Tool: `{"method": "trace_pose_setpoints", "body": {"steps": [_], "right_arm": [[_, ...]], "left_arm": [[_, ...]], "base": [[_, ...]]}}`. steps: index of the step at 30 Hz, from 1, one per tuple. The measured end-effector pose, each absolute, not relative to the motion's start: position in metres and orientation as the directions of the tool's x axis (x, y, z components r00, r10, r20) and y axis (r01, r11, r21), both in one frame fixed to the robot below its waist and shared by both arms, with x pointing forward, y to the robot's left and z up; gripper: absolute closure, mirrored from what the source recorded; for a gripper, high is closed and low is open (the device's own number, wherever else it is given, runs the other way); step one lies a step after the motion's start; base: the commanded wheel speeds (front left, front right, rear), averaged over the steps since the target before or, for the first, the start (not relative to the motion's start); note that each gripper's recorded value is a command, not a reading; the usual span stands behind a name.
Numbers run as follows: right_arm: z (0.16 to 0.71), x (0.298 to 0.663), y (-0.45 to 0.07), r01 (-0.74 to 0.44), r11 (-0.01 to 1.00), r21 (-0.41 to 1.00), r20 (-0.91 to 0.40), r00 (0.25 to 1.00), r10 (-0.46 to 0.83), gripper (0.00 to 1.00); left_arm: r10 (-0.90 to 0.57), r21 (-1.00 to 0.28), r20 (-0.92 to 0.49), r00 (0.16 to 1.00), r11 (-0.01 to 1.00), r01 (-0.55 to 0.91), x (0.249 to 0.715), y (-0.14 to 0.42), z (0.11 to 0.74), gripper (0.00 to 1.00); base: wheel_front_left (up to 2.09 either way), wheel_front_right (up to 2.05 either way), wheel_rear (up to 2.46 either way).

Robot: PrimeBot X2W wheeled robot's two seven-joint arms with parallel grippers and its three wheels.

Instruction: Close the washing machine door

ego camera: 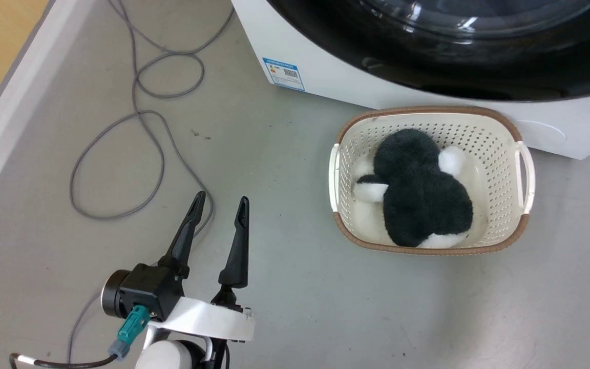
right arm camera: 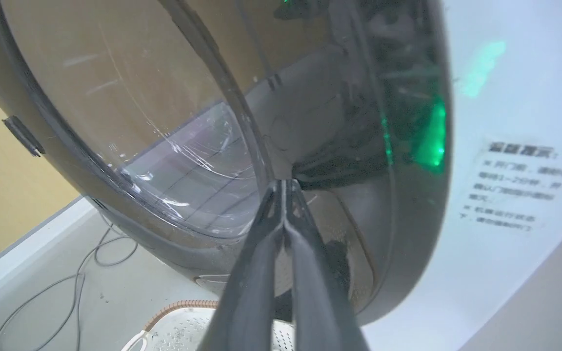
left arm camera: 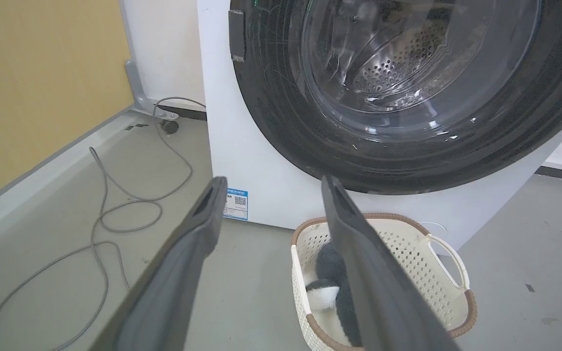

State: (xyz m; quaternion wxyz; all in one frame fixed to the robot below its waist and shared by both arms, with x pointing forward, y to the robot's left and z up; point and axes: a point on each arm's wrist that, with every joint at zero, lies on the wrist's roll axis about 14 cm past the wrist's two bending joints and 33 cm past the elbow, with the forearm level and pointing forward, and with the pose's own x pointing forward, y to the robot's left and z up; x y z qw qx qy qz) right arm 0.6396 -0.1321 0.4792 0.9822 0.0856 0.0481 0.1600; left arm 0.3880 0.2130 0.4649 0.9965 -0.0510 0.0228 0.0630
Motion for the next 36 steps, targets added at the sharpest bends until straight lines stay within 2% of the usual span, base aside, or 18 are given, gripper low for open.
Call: {"method": "trace_pose_setpoints", "body": {"steps": [10, 16, 29, 36], "right_arm": [[0.473, 0.646, -0.131, -0.288, 0.935, 0.205, -0.094, 0.946, 0.312, 1.0], [0.498, 0.636, -0.134, -0.302, 0.938, 0.167, -0.024, 0.95, 0.31, 1.0], [0.511, 0.523, -0.14, -0.358, 0.931, 0.069, 0.021, 0.934, 0.358, 1.0], [0.529, 0.464, -0.164, -0.284, 0.956, 0.075, 0.093, 0.956, 0.277, 1.0]], "left_arm": [[0.126, -0.106, -0.06, 0.99, 0.986, -0.132, 0.389, 0.211, 0.462, 0.0], [0.123, -0.113, -0.038, 0.992, 0.985, -0.127, 0.389, 0.21, 0.469, 0.0], [0.088, -0.127, 0.036, 0.995, 0.988, -0.083, 0.378, 0.202, 0.493, 0.0], [0.027, -0.134, 0.071, 0.997, 0.991, -0.018, 0.375, 0.186, 0.504, 0.0]], "base": [[0.0, 0.0, 0.0], [0.0, 0.0, 0.0], [0.0, 0.0, 0.0], [0.0, 0.0, 0.0]]}}
